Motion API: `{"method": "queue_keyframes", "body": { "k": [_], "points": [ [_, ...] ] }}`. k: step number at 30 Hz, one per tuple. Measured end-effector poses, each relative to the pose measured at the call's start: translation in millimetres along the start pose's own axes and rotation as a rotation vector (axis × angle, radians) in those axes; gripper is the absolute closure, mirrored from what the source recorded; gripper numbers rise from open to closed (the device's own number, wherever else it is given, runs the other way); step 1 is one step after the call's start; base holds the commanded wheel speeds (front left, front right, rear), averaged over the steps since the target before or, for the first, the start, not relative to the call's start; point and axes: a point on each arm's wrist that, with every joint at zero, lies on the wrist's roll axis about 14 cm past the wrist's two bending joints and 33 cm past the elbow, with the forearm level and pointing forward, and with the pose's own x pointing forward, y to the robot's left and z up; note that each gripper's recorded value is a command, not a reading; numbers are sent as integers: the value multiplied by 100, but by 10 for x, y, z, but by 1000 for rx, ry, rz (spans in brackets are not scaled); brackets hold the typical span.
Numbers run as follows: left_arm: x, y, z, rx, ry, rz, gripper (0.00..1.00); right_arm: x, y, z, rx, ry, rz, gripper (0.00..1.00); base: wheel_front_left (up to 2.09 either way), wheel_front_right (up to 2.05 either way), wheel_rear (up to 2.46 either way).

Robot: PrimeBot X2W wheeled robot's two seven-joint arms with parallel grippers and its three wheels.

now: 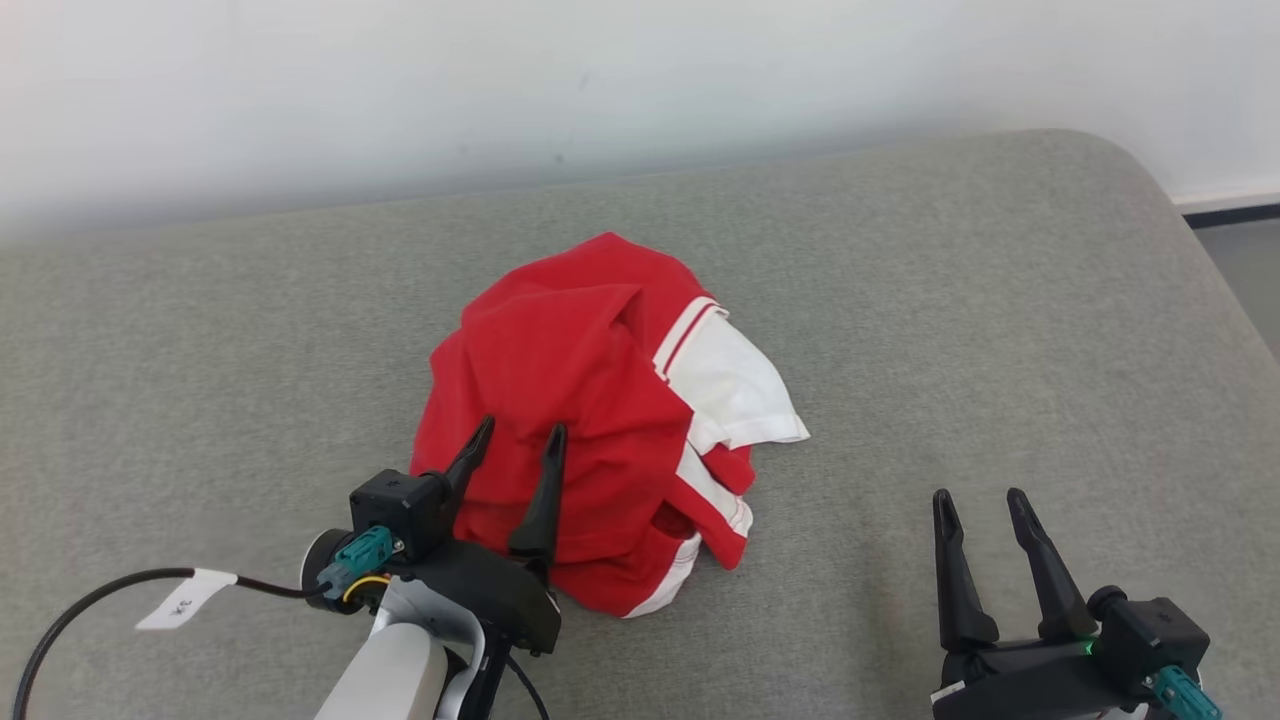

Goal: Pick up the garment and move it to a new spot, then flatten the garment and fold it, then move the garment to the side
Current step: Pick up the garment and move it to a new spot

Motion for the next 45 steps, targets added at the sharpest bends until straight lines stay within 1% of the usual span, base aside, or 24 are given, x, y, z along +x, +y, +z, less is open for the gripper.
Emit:
{"method": "queue_keyframes", "body": {
  "k": [6,11,15,19,20,21,22,23,29,33,38,41,45],
  "points": [
    [-79,-13,126,12,-38,8,0,42,88,-28,8,6,27,0,0,0,0],
    [-156,2,-29,-5,3,24,0,60,102,-67,17,16,30,0,0,0,0],
    [-198,-31,-249,-13,82,24,0,47,61,-80,15,21,17,0,0,0,0],
    [-219,-10,-467,36,163,31,0,64,24,-59,12,15,7,0,0,0,0],
    [-225,8,-520,56,183,35,40,66,11,-49,10,13,3,0,0,0,0],
    [-232,21,-574,77,203,35,40,59,-1,-52,10,14,-1,0,0,0,0],
    [-228,26,-593,89,206,35,71,50,-17,-56,9,15,-6,0,0,0,0],
    [-215,26,-591,90,201,35,100,46,-26,-54,9,15,-9,0,0,0,0],
    [-147,-35,-407,75,127,12,100,36,-55,-53,9,15,-17,0,0,0,0],
    [-129,-81,-140,76,46,1,100,5,6,-97,15,28,0,0,0,0,0],
    [-163,-155,254,90,-51,-24,100,36,126,-73,26,18,36,0,0,0,0],
    [-161,-242,571,95,-118,-50,100,34,173,-61,32,14,49,0,0,0,0],
    [-109,-437,1023,175,-184,-130,100,9,215,-64,42,16,61,0,0,0,0]
  ]
}}
